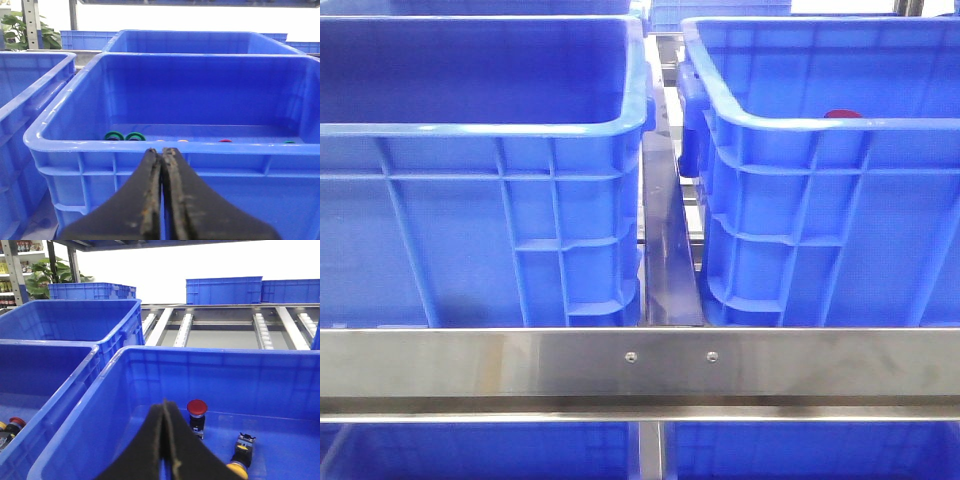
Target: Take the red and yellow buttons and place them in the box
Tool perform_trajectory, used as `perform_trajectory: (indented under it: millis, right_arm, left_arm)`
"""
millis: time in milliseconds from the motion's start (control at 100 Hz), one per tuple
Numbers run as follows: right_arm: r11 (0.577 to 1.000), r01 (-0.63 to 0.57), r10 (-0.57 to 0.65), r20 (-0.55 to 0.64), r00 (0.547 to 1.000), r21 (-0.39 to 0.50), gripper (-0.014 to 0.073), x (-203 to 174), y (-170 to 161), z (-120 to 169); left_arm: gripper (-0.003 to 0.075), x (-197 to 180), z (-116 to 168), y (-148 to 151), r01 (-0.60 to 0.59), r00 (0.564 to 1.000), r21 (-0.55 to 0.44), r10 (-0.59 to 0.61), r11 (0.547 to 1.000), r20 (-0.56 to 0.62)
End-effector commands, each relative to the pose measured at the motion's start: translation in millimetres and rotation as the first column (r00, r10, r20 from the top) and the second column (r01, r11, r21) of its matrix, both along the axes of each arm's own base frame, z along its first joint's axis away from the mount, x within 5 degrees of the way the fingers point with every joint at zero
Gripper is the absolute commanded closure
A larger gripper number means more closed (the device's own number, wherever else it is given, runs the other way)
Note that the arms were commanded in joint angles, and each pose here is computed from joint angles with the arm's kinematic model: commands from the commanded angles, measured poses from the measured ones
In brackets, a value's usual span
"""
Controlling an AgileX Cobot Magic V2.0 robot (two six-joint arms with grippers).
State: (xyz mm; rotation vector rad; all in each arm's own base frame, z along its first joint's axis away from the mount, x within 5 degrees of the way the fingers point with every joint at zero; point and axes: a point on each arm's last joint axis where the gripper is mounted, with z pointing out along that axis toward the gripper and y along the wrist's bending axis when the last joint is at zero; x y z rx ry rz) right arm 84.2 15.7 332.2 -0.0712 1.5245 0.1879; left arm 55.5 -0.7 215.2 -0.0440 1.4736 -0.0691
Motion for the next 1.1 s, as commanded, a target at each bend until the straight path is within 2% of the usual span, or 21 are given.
perform_trajectory:
  millis: [0,490,640,860,1090]
  right_arm:
    - [1.0,0.028,-0.028,0.032,0.999,0.005,0.0663,-0.3,-2.4,9.2]
    - [0.998,0.058,-0.059,0.045,0.997,0.011,0.0663,0.0,-5.2,10.4]
    - [0.992,0.112,-0.115,0.044,0.992,0.063,0.0663,0.3,-10.6,11.1]
    - [0.983,0.162,-0.162,-0.007,0.987,0.08,0.0663,0.8,-15.0,6.7]
    - [0.976,0.216,-0.217,0.012,0.976,0.016,0.0663,-0.6,-19.8,7.4]
  left_arm:
    - [0.0739,-1.2,-7.3,-0.2,0.001,0.998,0.002,-0.001,1.0,0.069]
    - [0.0739,-1.2,-7.3,-0.2,0.001,0.998,0.002,-0.001,1.0,0.069]
    - [0.0739,-1.2,-7.3,-0.2,0.001,0.998,0.002,-0.001,1.0,0.069]
    - [0.0739,-1.2,-7.3,-0.2,0.001,0.998,0.002,-0.001,1.0,0.069]
    - [0.0739,-1.2,-7.3,-0.2,0.001,0.998,0.002,-0.001,1.0,0.069]
